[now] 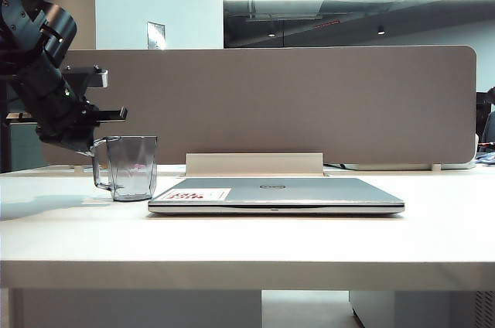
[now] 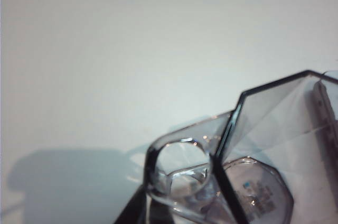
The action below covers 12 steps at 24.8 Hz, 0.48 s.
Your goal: Pick up the water cup and place it on the left side of the laptop.
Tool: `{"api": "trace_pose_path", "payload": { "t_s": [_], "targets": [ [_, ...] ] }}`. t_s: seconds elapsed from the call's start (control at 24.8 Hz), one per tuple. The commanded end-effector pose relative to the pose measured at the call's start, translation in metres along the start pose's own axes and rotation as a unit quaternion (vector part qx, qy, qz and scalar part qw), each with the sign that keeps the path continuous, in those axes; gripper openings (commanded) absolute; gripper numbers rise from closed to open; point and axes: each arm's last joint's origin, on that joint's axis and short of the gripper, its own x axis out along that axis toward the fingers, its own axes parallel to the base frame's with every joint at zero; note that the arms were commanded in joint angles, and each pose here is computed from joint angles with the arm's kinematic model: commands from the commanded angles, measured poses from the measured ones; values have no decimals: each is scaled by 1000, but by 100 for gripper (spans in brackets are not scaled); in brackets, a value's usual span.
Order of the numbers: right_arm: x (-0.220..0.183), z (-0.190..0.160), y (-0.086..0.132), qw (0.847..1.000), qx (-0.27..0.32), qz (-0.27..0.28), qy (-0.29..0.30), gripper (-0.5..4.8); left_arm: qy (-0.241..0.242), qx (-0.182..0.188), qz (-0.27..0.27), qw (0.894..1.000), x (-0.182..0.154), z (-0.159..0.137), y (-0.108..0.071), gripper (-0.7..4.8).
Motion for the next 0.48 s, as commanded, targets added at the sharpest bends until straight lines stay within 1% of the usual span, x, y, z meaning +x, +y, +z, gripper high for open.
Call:
{"api": "trace_pose_path", "payload": {
  "t_s": [0.04, 0.2, 0.48],
  "targets": [
    [0, 0, 0, 1000, -1, 0, -4, -1, 2, 4, 1, 1000, 2, -1, 0, -6],
    [0, 0, 0, 1000, -1, 1, -4, -1, 15, 4, 1, 1000, 4, -5, 0, -6],
    [0, 0, 0, 1000, -1, 1, -4, -1, 18, 4, 1, 1000, 5, -6, 0, -4]
  ]
}}
